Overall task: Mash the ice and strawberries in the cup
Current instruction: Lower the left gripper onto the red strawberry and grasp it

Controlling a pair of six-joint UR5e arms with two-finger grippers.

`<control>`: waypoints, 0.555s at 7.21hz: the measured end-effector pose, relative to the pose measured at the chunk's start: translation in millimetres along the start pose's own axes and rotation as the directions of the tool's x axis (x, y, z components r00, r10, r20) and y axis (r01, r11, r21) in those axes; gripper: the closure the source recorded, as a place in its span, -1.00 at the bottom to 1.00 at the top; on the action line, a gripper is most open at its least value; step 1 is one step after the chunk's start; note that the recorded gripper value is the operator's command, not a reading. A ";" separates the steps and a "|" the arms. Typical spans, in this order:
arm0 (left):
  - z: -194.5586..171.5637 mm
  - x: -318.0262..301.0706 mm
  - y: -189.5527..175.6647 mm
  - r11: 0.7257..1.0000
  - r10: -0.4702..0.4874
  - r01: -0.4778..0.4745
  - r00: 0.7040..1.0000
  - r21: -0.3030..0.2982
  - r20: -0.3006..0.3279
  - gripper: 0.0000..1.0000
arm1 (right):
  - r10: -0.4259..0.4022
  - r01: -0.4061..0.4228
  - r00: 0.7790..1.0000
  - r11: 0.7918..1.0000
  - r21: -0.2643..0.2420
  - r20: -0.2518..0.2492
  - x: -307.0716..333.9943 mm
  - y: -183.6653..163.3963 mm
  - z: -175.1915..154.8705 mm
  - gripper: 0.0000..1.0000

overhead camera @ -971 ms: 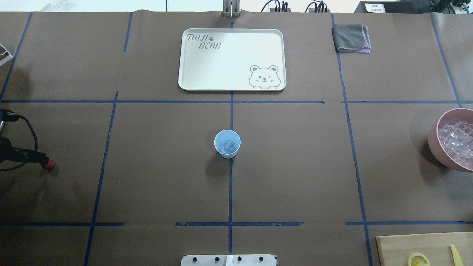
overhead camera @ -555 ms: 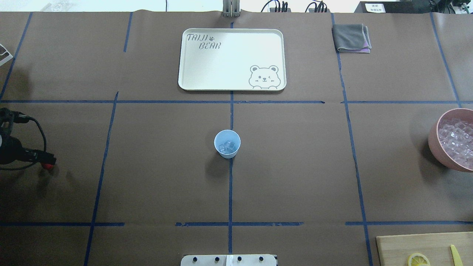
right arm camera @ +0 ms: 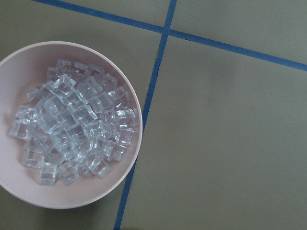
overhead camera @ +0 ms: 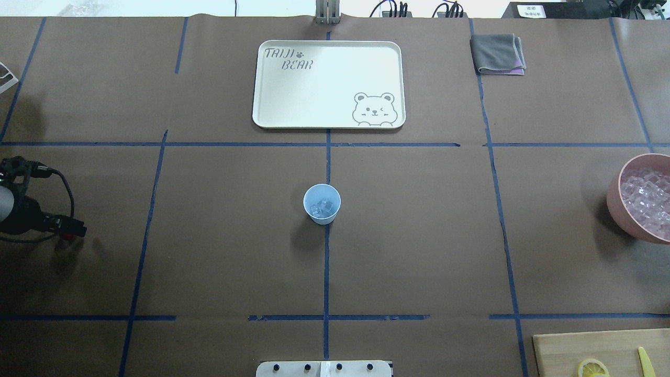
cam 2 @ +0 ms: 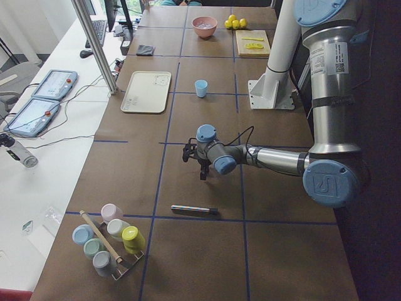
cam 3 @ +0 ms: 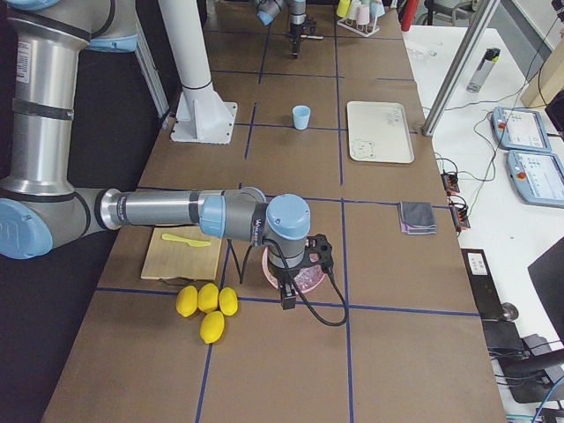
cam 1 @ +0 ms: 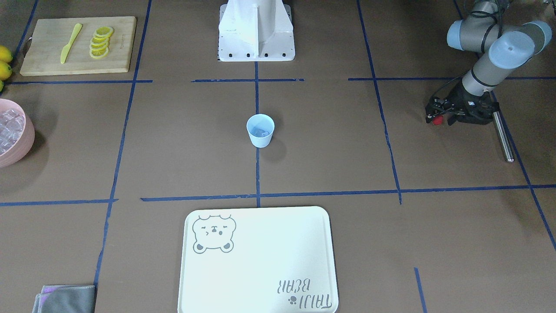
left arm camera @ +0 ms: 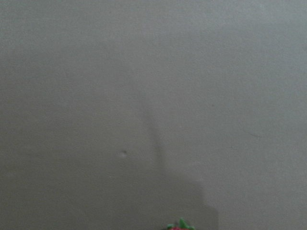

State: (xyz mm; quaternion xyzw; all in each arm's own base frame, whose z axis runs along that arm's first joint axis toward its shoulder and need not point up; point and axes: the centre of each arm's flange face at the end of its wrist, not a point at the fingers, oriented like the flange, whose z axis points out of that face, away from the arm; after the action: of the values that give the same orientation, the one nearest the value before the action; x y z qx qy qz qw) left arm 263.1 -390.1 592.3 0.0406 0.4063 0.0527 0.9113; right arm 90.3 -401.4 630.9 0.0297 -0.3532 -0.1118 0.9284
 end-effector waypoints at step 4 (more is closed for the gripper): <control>-17.0 13.5 -1.0 1.000 0.014 -0.013 1.000 0.020 -0.017 0.98 | 0.001 -0.001 1.000 1.000 0.000 0.002 -0.1 0.0 0.1 -0.98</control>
State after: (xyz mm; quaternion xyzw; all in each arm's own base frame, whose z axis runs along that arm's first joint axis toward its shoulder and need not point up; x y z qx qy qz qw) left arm 259.4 -388.9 570.9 0.0519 0.4145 0.0551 0.9069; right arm 90.2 -401.3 630.9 0.0294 -0.3539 -0.1116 0.9281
